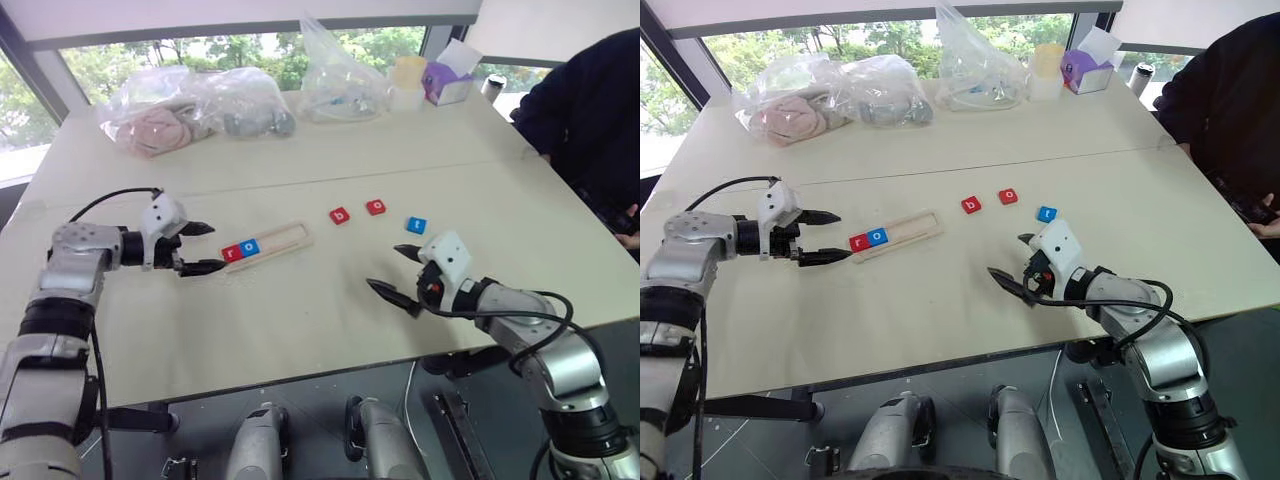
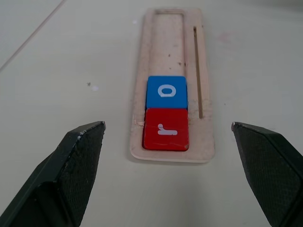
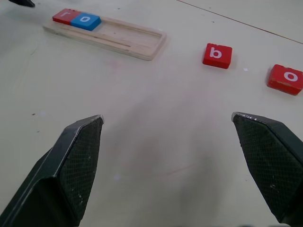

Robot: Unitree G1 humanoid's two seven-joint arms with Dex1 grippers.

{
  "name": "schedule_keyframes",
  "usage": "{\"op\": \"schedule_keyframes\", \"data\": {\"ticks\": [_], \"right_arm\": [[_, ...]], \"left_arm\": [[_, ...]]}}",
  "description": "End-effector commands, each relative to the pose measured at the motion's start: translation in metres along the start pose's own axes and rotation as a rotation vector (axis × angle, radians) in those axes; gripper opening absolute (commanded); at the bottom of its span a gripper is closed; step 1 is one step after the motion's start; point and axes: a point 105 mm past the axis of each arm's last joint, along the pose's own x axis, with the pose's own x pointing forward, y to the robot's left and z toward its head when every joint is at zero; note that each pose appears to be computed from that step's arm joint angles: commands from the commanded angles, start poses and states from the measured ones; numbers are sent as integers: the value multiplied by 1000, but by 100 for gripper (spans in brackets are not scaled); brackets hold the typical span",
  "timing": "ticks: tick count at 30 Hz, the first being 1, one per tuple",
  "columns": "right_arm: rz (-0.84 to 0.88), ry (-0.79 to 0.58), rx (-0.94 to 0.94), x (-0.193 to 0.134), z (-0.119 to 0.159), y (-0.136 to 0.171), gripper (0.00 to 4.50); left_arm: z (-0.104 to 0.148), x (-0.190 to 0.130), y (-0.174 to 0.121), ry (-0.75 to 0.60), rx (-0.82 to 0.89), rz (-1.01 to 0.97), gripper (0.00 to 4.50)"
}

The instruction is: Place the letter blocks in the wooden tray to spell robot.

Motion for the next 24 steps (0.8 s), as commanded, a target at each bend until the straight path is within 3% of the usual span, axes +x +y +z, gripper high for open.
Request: {"op": "schedule_keyframes", "data": {"ticks": [1,24], "right_arm": [[18,-44,-34,-4,14,10,447],[1,-26,-27,-6,11,15,447]], "left_arm": [[0,-1,6,33,60,-11,450],[-2,27,11,44,73,-3,450]]}}
